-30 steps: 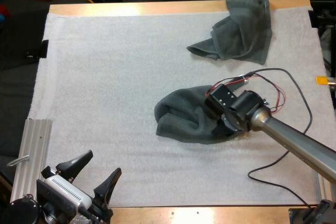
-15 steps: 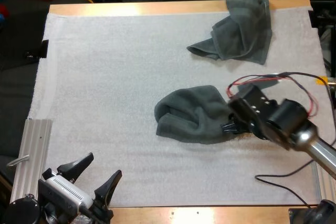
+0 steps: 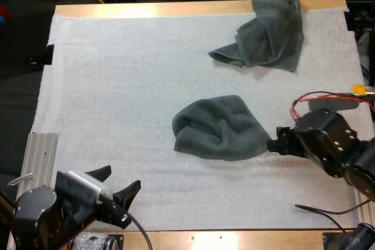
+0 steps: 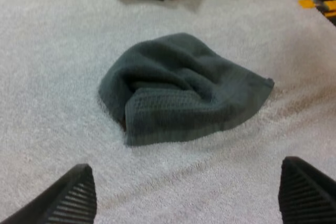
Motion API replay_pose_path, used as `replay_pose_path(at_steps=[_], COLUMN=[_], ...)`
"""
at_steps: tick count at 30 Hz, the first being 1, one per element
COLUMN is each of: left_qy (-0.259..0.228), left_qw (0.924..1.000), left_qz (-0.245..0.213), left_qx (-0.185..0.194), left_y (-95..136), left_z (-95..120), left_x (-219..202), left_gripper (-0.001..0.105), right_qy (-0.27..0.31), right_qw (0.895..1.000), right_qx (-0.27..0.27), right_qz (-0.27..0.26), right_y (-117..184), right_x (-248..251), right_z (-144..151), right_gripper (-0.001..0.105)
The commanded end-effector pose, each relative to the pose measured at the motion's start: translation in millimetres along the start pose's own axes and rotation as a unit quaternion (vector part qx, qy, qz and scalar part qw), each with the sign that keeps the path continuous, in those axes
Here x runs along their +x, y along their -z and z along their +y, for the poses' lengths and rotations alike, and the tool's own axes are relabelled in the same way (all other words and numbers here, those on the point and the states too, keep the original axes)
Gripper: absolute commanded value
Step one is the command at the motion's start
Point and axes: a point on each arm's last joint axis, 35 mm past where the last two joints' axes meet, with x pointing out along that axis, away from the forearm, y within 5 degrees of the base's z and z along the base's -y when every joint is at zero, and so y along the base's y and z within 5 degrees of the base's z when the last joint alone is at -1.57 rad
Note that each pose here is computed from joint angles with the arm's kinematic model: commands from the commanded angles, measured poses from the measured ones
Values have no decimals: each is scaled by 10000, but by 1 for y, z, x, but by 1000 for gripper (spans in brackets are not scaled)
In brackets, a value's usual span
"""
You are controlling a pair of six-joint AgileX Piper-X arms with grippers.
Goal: Pick towel from pile, fold and stack
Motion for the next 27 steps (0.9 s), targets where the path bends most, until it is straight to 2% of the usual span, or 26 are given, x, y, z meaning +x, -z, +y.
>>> replay_pose_path(at_steps=[1,5,9,17,27], left_qy=[40,14,-2,-13,220], left_qw=[10000,9998,9996,9992,9980], left_qz=[46,173,251,349,464], left_qx=[-31,-102,-146,-218,-379], left_y=[-3,-6,-8,-5,-3], left_z=[0,2,4,7,6], left_x=[1,7,10,15,16], left_gripper=[70,70,70,70,70], right_qy=[-49,-87,1,64,-148], right_qw=[9999,9993,9995,9988,9983], right_qx=[117,317,313,306,436], right_qz=[-17,-163,-44,377,370], right_y=[3,6,16,49,59], right_x=[-5,-15,-16,9,34], right_z=[-3,-7,-10,-9,-2], right_gripper=[68,68,68,68,68])
